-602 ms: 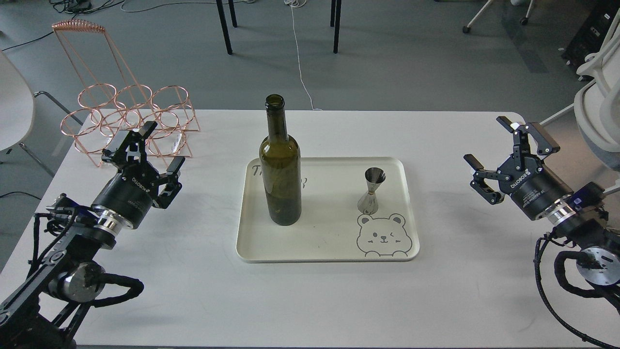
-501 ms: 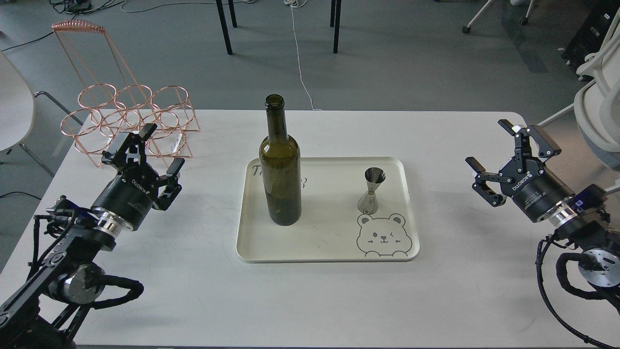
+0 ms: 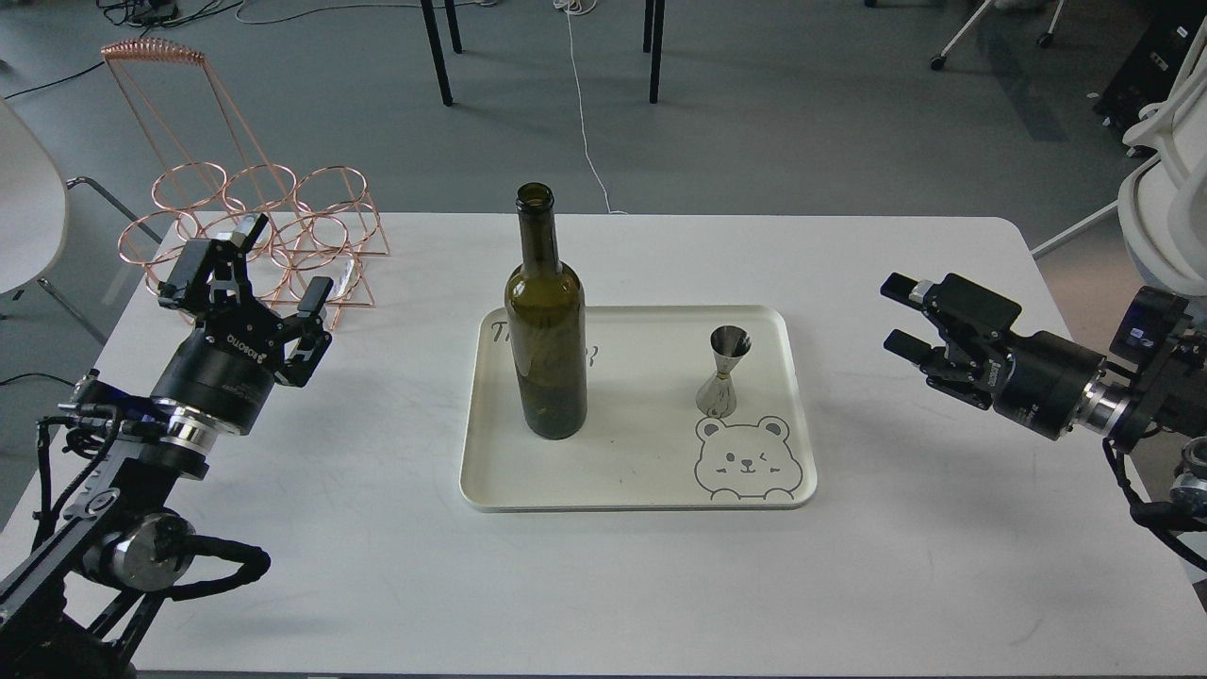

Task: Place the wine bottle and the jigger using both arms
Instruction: 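Move the right gripper toward the metal jigger on the tray, then close the right gripper around the metal jigger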

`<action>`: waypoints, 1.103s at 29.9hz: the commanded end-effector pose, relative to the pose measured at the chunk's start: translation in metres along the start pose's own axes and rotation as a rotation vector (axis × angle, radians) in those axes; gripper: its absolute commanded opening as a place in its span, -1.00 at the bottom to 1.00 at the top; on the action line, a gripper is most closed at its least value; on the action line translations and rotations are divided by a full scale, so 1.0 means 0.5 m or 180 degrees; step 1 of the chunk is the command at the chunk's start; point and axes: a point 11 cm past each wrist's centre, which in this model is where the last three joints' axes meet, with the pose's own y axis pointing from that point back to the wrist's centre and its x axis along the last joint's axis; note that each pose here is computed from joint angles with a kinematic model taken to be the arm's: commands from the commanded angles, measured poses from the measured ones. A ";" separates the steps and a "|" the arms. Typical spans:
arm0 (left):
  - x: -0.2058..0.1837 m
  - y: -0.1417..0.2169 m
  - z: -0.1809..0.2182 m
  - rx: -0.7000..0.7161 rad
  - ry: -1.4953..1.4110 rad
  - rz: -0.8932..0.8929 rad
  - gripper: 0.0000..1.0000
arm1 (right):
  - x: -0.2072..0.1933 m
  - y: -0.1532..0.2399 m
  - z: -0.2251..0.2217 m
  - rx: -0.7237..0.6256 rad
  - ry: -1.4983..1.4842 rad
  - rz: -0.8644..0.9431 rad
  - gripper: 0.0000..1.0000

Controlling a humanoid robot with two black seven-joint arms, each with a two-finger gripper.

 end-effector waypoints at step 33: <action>-0.002 -0.002 0.012 -0.0108 -0.0013 -0.0016 0.96 | -0.212 -0.307 0.042 0.0352 0.3130 0.0043 0.24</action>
